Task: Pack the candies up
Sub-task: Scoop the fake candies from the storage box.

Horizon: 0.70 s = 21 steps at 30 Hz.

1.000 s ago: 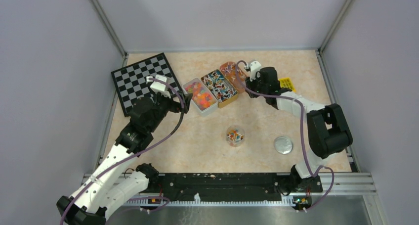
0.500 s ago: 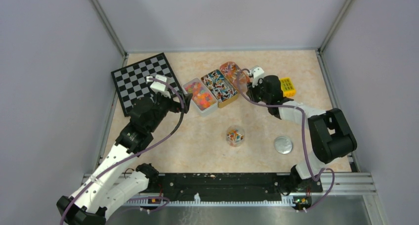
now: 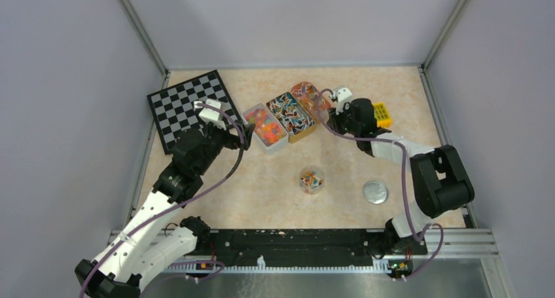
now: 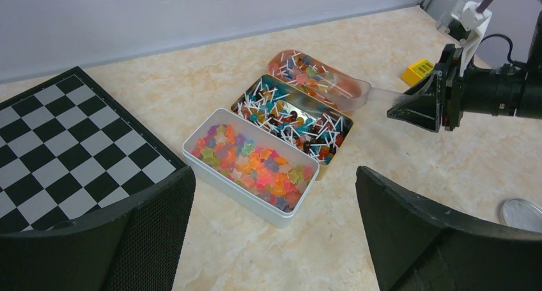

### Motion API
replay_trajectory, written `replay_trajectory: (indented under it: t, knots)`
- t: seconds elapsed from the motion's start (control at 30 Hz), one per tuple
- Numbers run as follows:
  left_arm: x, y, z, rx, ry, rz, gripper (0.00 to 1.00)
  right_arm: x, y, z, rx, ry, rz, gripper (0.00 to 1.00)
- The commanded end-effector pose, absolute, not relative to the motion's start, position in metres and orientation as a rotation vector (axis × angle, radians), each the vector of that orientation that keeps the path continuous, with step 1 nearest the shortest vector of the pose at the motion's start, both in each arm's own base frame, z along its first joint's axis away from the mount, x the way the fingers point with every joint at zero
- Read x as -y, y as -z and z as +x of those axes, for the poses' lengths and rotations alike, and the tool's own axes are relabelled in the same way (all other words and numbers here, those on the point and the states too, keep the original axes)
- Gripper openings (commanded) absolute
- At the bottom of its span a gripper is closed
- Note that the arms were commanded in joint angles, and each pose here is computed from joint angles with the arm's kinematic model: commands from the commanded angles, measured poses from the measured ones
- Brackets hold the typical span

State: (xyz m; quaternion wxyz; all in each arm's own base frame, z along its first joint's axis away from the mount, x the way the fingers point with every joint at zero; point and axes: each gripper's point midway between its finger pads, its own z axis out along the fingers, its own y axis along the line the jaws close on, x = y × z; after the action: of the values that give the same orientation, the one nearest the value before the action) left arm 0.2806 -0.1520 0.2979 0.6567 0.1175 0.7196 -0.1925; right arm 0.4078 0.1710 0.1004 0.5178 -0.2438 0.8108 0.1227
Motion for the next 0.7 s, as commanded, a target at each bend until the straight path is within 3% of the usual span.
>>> replay_trajectory:
  t: [0.0,0.67]
  knots:
    - [0.152,-0.312,0.282,-1.588,0.437,0.257,0.99,-0.168,-0.151,0.406,-1.959,-0.289,-0.613,0.0]
    - [0.153,-0.312,0.282,-1.587,0.448,0.259,0.99,-0.168,-0.194,0.364,-1.532,-0.326,-0.629,0.0]
